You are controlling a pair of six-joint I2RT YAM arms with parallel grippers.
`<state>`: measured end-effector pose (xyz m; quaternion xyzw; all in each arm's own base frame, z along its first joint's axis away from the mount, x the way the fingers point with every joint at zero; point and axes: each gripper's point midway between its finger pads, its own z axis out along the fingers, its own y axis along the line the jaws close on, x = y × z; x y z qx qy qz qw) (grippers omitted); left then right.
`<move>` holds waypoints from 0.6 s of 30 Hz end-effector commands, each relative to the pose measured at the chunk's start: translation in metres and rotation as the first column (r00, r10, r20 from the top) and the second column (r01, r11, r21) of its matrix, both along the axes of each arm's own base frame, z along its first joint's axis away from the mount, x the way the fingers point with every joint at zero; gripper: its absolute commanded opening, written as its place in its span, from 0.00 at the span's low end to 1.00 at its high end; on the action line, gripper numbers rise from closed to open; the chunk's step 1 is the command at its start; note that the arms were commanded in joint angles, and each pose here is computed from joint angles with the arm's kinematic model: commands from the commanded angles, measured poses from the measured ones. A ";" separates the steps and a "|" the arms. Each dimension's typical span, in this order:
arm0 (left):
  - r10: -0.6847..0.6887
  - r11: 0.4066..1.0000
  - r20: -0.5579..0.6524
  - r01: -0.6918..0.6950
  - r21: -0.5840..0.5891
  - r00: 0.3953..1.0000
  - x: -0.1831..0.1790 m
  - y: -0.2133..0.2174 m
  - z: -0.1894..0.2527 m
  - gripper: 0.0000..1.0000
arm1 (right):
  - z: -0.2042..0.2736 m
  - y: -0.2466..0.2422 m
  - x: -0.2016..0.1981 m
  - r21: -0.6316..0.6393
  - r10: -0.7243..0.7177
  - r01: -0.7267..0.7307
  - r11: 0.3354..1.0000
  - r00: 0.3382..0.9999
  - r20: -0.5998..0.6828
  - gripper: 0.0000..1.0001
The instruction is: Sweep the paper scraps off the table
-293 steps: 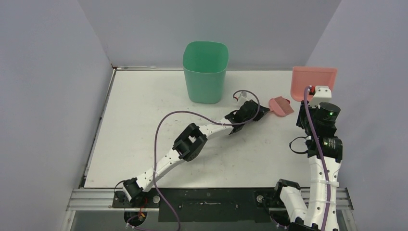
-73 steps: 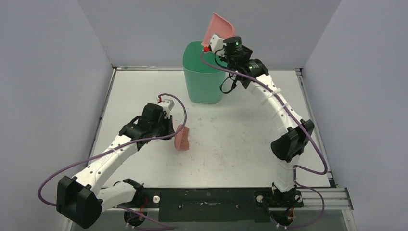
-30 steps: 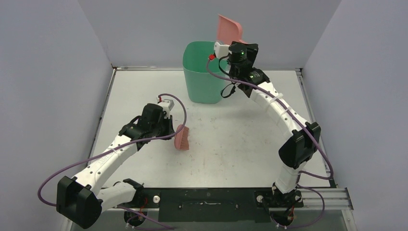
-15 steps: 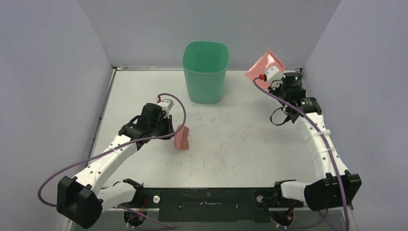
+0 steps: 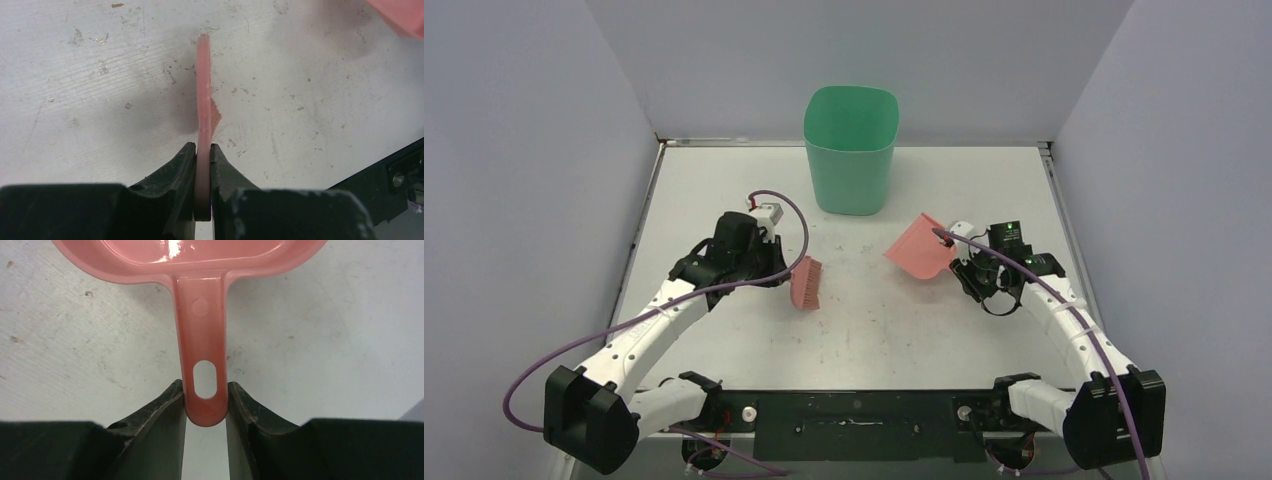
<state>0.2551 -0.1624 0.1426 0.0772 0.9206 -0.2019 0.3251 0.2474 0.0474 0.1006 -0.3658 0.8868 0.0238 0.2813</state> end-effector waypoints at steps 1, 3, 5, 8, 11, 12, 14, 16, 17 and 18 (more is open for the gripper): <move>-0.005 0.994 0.036 0.009 -0.109 0.999 0.008 -0.016 0.016 0.00 | -0.013 0.022 -0.005 0.067 0.124 -0.121 0.990 0.991 -0.043 0.23; -0.006 0.986 0.040 0.013 -0.167 0.999 0.008 -0.024 0.021 0.00 | -0.024 0.022 -0.011 0.049 0.152 -0.148 0.988 0.985 -0.083 0.25; -0.010 0.974 0.033 0.017 -0.227 0.999 0.008 -0.033 0.025 0.00 | -0.035 0.022 -0.018 0.027 0.176 -0.174 0.984 0.976 -0.129 0.25; -0.036 0.948 -0.002 0.034 -0.317 0.999 0.006 -0.048 0.029 0.01 | -0.049 0.021 -0.022 0.003 0.176 -0.178 0.984 0.969 -0.173 0.25; -0.058 0.905 -0.052 0.030 -0.424 0.997 0.007 -0.065 0.027 0.01 | -0.059 0.022 -0.024 0.003 0.162 -0.165 0.986 0.968 -0.194 0.28; -0.049 0.894 -0.073 0.012 -0.447 0.996 0.009 -0.068 0.025 0.02 | -0.060 0.022 -0.024 -0.004 0.159 -0.163 0.987 0.967 -0.197 0.29; -0.011 0.883 -0.112 -0.043 -0.468 0.994 0.016 -0.072 0.017 0.04 | -0.063 0.023 -0.022 -0.020 0.147 -0.154 0.988 0.969 -0.200 0.32; 0.023 0.883 -0.155 -0.092 -0.459 0.988 0.023 -0.072 0.005 0.07 | -0.065 0.024 -0.022 -0.026 0.148 -0.157 0.987 0.968 -0.205 0.33; 0.034 0.887 -0.176 -0.111 -0.449 0.984 0.025 -0.072 -0.002 0.09 | -0.065 0.024 -0.021 -0.030 0.147 -0.156 0.987 0.968 -0.202 0.35; 0.046 0.892 -0.205 -0.133 -0.433 0.978 0.026 -0.071 -0.009 0.14 | -0.065 0.024 -0.020 -0.032 0.143 -0.152 0.988 0.970 -0.196 0.37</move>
